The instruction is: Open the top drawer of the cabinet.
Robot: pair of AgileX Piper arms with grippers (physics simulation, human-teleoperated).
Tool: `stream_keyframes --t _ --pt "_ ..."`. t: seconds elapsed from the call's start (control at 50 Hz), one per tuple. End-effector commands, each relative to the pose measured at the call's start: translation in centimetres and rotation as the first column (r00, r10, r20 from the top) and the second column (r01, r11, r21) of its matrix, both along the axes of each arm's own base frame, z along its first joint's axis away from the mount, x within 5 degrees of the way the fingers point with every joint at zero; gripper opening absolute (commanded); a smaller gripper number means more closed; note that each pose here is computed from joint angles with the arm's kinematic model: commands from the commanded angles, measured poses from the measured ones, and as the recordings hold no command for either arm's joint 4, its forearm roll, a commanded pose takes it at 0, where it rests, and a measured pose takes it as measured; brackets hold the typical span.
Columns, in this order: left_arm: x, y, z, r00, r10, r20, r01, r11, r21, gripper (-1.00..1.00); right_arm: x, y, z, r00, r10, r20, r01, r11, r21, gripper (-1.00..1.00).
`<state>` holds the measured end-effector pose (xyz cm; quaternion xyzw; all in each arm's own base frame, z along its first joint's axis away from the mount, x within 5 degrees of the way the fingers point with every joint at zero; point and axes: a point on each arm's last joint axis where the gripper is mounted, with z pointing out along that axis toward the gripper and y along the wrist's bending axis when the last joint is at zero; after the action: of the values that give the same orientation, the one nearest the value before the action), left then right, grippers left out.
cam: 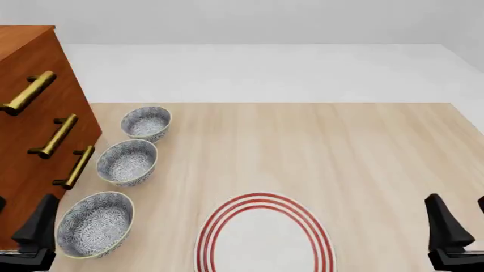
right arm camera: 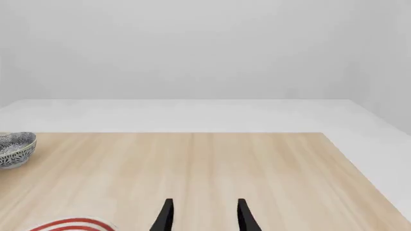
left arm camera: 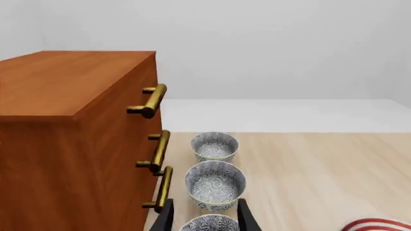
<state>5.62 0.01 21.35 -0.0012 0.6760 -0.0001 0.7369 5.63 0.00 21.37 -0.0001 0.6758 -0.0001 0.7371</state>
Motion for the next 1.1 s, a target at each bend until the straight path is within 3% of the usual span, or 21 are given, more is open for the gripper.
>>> stream_keyframes --t 0.02,0.36,0.66,0.74,0.88,0.94,0.98,1.02,1.1 --pt "0.0 0.0 -0.1 1.0 0.005 -0.011 -0.005 1.0 0.001 1.0 0.0 0.0 0.1 1.0 0.0 -0.001 0.0 1.0 -0.001 1.0" --pt "0.0 0.1 0.2 1.0 0.012 -0.007 -0.012 1.0 0.016 1.0 0.0 0.0 0.1 1.0 0.0 -0.001 0.0 1.0 -0.001 1.0" --pt "1.3 0.1 1.0 0.999 0.025 0.039 -0.031 0.987 0.158 1.0 0.0 0.0 0.1 1.0 0.0 -0.001 0.0 1.0 -0.001 1.0" --pt "1.6 0.1 1.2 0.999 0.029 0.033 -0.034 0.986 0.163 1.0 0.0 0.0 0.1 1.0 0.0 -0.001 0.0 1.0 -0.001 1.0" --pt "1.7 0.2 1.3 0.998 0.047 0.048 -0.057 0.971 0.233 1.0 0.0 0.0 0.1 1.0 0.0 -0.001 0.0 1.0 0.0 1.0" --pt "2.3 0.4 1.1 0.997 0.069 0.025 -0.072 0.975 0.21 1.0 0.0 0.0 0.1 1.0 0.0 -0.001 0.0 1.0 0.0 1.0" --pt "2.1 0.2 1.0 0.998 0.05 0.043 -0.06 0.96 0.274 1.0 0.0 0.0 0.1 1.0 0.0 -0.001 0.0 1.0 0.0 1.0" --pt "2.4 0.2 1.0 0.998 0.05 0.031 -0.056 0.964 0.258 1.0 0.0 0.0 0.1 1.0 0.0 -0.001 0.0 1.0 0.0 1.0" --pt "2.3 0.2 1.1 0.997 0.056 0.05 -0.069 0.947 0.315 1.0 0.0 0.0 0.1 1.0 0.0 -0.001 0.0 1.0 -0.001 1.0"
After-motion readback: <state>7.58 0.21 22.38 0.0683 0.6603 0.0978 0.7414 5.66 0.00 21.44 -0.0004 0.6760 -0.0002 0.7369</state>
